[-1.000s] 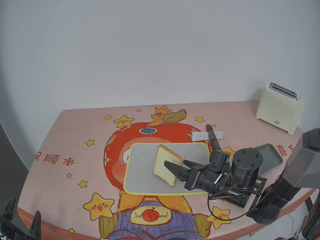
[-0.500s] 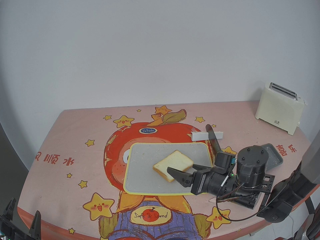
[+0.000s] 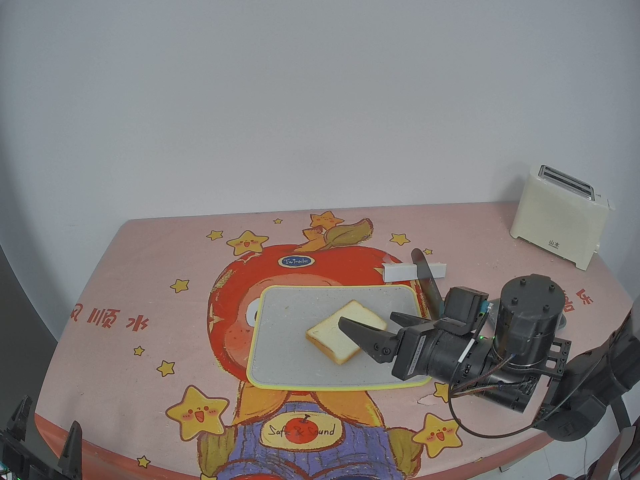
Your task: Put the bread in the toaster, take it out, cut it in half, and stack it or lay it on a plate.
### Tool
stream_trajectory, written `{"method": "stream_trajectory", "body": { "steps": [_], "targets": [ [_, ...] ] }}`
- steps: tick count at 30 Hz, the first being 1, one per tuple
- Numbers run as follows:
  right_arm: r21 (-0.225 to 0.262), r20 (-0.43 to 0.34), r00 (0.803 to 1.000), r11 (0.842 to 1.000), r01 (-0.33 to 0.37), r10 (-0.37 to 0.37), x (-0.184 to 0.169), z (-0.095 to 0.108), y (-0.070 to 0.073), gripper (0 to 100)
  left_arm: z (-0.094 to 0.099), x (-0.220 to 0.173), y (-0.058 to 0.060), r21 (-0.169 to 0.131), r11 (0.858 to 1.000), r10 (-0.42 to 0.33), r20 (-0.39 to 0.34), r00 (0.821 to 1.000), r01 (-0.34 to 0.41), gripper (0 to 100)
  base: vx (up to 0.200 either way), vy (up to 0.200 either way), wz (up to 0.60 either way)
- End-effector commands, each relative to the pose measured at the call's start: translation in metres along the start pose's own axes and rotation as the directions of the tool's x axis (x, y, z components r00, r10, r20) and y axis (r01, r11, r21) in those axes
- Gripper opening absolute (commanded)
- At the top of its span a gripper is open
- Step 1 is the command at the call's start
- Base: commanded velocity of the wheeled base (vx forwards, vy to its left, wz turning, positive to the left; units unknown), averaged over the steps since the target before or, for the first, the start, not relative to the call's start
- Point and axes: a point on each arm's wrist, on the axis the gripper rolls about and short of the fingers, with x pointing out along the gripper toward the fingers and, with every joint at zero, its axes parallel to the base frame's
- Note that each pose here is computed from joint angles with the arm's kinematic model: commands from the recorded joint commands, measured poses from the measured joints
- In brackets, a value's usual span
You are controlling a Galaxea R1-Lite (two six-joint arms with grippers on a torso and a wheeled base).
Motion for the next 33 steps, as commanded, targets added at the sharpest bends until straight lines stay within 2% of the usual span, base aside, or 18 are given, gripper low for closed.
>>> {"method": "stream_trajectory", "body": {
  "steps": [1, 2, 6, 12, 17, 22, 25, 30, 33],
  "targets": [
    [-0.028, 0.066, 0.998, 0.999, -0.022, 0.023, -0.015, 0.018, 0.005, 100, -0.005, 0.0, 0.0, -0.001, 1.0, 0.0, -0.001, 1.0, 0.0, 100, 0.0, 0.0, 0.0],
    [-0.053, 0.084, 0.996, 0.998, -0.018, 0.022, -0.018, 0.022, 0.005, 100, -0.005, 0.0, 0.0, -0.001, 1.0, 0.0, -0.001, 1.0, 0.0, 100, 0.0, 0.0, 0.0],
    [-0.085, 0.111, 0.994, 0.996, 0.007, 0.002, -0.024, 0.032, 0.001, 100, -0.005, 0.0, 0.0, -0.001, 1.0, 0.0, -0.001, 1.0, 0.0, 100, 0.0, 0.0, 0.0],
    [-0.085, 0.138, 0.99, 0.996, 0.024, -0.012, -0.04, 0.05, 0.003, 100, -0.005, 0.0, 0.0, -0.001, 1.0, 0.0, -0.001, 1.0, 0.0, 100, 0.0, 0.0, 0.0],
    [-0.104, 0.116, 0.992, 0.993, 0.06, -0.047, -0.054, 0.056, 0.003, 100, -0.005, 0.0, 0.0, -0.001, 1.0, 0.0, -0.001, 1.0, 0.0, 100, 0.0, 0.0, 0.0],
    [-0.176, 0.108, 0.984, 0.972, 0.156, -0.138, -0.062, 0.06, -0.008, 100, -0.005, 0.0, 0.0, -0.001, 1.0, 0.0, -0.002, 1.0, 0.0, 100, 0.0, 0.0, 0.0],
    [-0.185, 0.107, 0.98, 0.965, 0.186, -0.168, -0.063, 0.059, -0.01, 100, -0.005, 0.0, 0.0, -0.001, 1.0, 0.0, -0.001, 1.0, 0.0, 100, 0.0, 0.0, 0.0],
    [-0.204, 0.046, 0.969, 0.947, 0.247, -0.242, -0.064, 0.052, -0.015, 100, -0.005, 0.0, 0.0, -0.001, 1.0, 0.0, -0.001, 1.0, 0.0, 100, 0.0, 0.0, 0.0],
    [-0.206, 0.042, 0.961, 0.939, 0.276, -0.274, -0.064, 0.052, -0.016, 100, -0.005, 0.0, 0.0, 0.001, 1.0, 0.0, -0.002, 1.0, 0.0, 100, 0.0, 0.0, 0.0]
  ]
}}
